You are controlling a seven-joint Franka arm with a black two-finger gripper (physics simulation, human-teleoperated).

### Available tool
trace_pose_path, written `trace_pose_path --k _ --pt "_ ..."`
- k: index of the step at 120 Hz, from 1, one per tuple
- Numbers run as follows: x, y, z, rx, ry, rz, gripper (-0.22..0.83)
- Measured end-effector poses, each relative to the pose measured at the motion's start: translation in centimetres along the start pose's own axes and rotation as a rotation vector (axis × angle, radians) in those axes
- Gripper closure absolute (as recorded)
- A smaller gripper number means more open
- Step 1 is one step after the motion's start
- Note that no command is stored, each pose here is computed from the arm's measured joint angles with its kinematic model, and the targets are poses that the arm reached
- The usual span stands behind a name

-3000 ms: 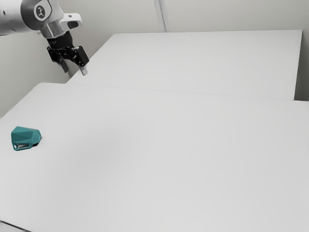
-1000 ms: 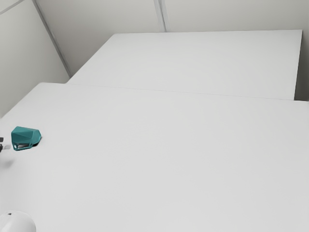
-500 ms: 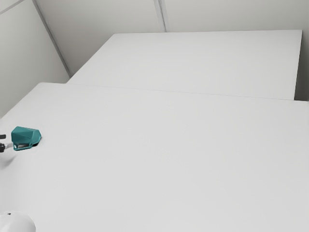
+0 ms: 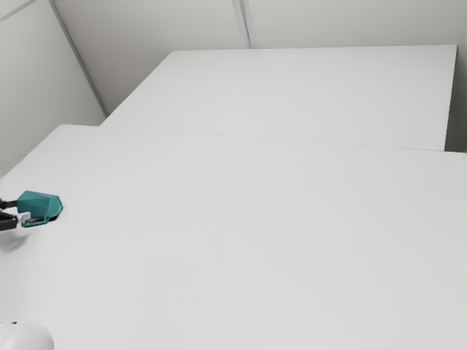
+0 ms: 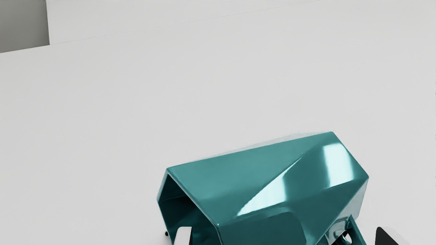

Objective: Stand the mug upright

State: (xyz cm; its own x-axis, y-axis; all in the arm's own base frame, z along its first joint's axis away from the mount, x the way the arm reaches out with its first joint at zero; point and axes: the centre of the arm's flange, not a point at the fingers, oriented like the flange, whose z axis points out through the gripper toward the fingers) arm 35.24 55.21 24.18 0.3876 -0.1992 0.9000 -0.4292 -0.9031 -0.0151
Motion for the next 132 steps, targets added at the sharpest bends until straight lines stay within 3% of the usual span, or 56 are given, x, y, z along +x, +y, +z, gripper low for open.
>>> trace_pose_path --k 97,132 --pt "-1.7 -0.3 1.2 0.007 0.085 -0.017 0.03" --pt "-1.0 0.3 3.1 -0.019 0.117 -0.022 0.19"
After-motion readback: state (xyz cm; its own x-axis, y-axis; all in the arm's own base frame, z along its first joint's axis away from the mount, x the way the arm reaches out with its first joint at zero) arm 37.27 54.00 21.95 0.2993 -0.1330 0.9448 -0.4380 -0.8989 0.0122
